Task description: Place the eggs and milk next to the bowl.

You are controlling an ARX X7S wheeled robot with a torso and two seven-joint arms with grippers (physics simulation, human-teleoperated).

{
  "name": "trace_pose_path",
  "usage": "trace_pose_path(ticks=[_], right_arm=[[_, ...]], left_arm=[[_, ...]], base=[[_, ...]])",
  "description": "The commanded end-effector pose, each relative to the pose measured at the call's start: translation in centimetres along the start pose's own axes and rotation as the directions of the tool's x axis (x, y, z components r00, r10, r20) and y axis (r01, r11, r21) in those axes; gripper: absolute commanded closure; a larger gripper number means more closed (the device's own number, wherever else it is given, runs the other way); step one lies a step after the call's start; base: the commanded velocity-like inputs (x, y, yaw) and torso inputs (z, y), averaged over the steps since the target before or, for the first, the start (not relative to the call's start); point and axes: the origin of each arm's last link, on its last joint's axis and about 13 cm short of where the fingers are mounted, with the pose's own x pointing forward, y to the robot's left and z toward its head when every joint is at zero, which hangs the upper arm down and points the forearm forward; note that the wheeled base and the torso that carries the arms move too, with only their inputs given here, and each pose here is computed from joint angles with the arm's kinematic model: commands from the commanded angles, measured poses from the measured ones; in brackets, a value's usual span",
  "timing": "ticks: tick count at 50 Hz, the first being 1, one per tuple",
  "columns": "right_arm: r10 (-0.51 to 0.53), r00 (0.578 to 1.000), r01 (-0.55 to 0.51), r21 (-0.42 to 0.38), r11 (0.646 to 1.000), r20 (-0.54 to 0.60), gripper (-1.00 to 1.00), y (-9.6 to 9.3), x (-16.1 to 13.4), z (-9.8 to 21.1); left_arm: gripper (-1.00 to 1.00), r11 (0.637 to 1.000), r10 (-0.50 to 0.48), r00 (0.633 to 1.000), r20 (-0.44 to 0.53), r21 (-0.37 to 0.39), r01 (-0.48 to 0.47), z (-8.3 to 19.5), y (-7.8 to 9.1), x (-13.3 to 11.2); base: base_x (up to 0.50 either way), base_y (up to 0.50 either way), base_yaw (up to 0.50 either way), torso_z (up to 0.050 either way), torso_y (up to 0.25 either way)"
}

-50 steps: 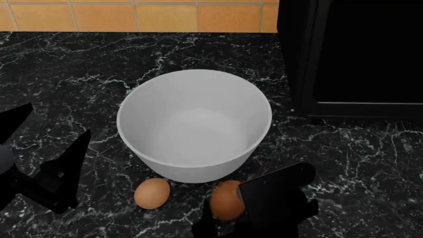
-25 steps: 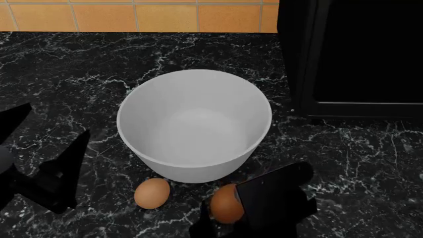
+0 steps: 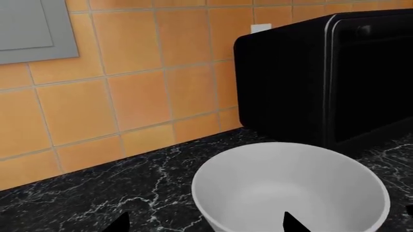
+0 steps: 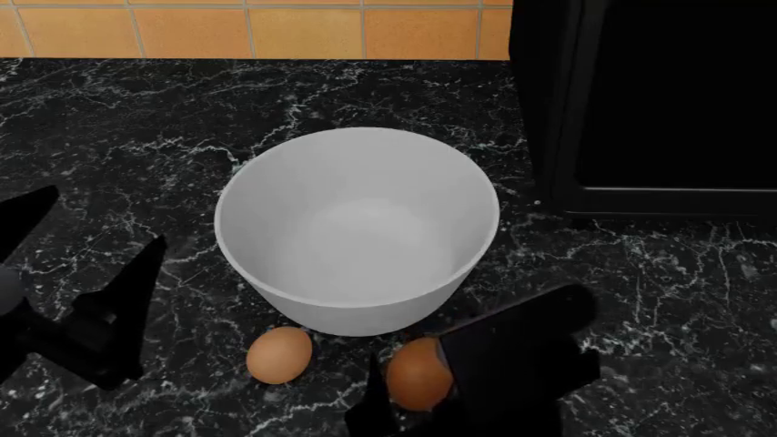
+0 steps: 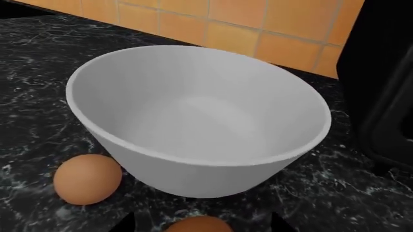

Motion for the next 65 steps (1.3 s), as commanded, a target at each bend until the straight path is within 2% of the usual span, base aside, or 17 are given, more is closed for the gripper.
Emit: trace_pose_path(ticks=[1, 18, 32, 43, 49, 54, 60, 65], right_arm=[[-0.016, 0.999, 0.017, -0.022, 1.000, 0.042, -1.00, 0.1, -1.7, 1.2], [-0.072, 0.992, 0.076, -0.032, 0.997, 0.101, -1.00, 0.1, -4.5, 2.1], [-0.159, 0.972, 0.165, -0.022, 0.986, 0.175, -1.00, -0.4, -6.4, 3.7], [-0.274, 0.935, 0.277, 0.021, 0.961, 0.225, -1.00, -1.3, -7.3, 4.9], [-0.305, 0.923, 0.306, 0.033, 0.951, 0.235, -1.00, -1.5, -7.8, 5.0], [-0.382, 0.896, 0.383, 0.040, 0.923, 0.226, -1.00, -1.7, -8.0, 5.0], [-0.396, 0.885, 0.398, 0.042, 0.916, 0.245, -1.00, -1.4, -8.5, 5.1], [-0.453, 0.861, 0.452, 0.058, 0.890, 0.231, -1.00, -1.6, -8.7, 4.7]], left_arm=[[-1.00, 1.000, -0.002, 1.000, 0.000, -0.003, 0.002, -0.1, 0.0, 0.2], [-1.00, 0.999, 0.030, 1.000, 0.010, -0.016, -0.029, -0.1, 0.2, -0.1], [-1.00, 0.993, 0.113, 0.992, 0.051, -0.041, -0.111, 0.3, 0.4, -0.9], [-1.00, 0.989, 0.144, 0.988, 0.063, -0.043, -0.142, 0.1, 0.7, -1.2], [-1.00, 0.989, 0.148, 0.987, 0.066, -0.040, -0.146, 0.1, 0.8, -1.2], [-1.00, 0.989, 0.144, 0.987, 0.066, -0.044, -0.141, 0.0, 0.8, -1.1], [-1.00, 0.989, 0.147, 0.987, 0.066, -0.043, -0.144, -0.1, 0.9, -1.1], [-1.00, 0.989, 0.144, 0.987, 0.066, -0.044, -0.142, -0.2, 0.8, -1.0]], base=[[0.00, 0.00, 0.00, 0.000, 0.000], [0.00, 0.00, 0.00, 0.000, 0.000], [0.00, 0.00, 0.00, 0.000, 0.000], [0.00, 0.00, 0.00, 0.000, 0.000], [0.00, 0.00, 0.00, 0.000, 0.000], [0.00, 0.00, 0.00, 0.000, 0.000], [0.00, 0.00, 0.00, 0.000, 0.000], [0.00, 0.00, 0.00, 0.000, 0.000]])
